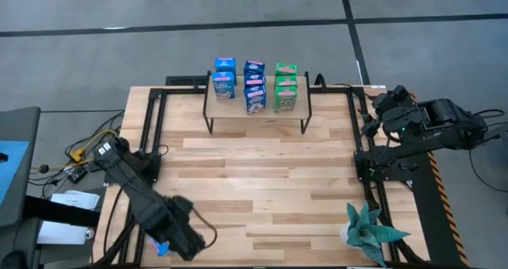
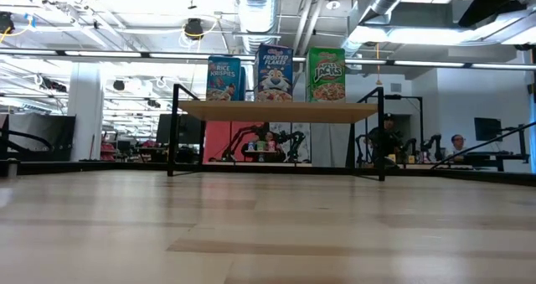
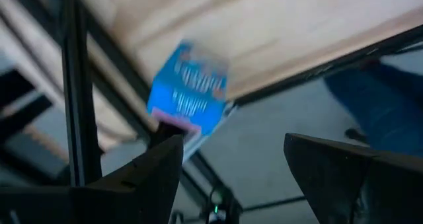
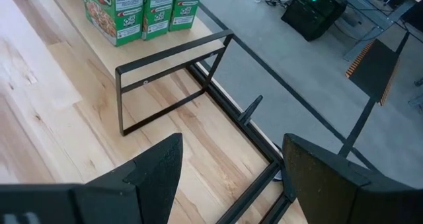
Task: Stack cereal on shelf
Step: Put the light blue cereal box aligned with the other light blue cereal boxes on the shelf
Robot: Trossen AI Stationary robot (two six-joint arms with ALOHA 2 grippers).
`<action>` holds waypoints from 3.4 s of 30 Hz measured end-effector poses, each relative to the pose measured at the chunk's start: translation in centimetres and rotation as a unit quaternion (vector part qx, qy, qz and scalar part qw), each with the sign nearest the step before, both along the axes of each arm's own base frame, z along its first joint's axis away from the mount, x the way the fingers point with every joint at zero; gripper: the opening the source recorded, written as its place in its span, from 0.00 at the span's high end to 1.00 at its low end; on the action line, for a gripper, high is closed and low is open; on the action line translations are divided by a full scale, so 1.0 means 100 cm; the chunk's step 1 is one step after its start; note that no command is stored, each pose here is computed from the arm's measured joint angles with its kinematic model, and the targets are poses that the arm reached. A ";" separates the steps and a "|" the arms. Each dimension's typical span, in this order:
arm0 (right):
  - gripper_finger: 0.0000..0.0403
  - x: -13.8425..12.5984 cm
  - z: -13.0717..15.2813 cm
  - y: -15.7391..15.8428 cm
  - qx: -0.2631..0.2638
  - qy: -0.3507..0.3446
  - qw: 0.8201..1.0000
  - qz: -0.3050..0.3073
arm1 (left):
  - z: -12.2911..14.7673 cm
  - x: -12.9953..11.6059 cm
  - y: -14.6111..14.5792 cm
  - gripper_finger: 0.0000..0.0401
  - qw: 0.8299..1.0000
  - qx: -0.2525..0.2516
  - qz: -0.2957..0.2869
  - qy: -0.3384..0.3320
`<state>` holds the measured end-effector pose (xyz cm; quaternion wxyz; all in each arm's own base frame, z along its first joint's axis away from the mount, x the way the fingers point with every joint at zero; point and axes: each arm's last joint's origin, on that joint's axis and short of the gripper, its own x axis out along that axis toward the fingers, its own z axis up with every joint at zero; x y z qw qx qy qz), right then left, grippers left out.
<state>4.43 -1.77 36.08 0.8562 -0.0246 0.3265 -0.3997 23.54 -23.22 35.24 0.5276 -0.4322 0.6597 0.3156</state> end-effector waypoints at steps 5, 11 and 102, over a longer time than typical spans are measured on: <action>0.29 0.000 0.000 0.000 0.000 0.000 1.000 0.000 | -0.015 -0.010 -0.025 0.37 0.996 -0.013 0.032 0.077; 0.29 0.000 0.000 0.000 0.000 0.000 1.000 0.000 | -0.021 -0.026 -0.046 0.37 0.990 -0.019 0.050 0.132; 0.29 -0.001 0.000 0.000 0.035 -0.055 0.997 -0.050 | -0.076 -0.125 0.012 0.37 0.590 0.044 -0.728 -0.347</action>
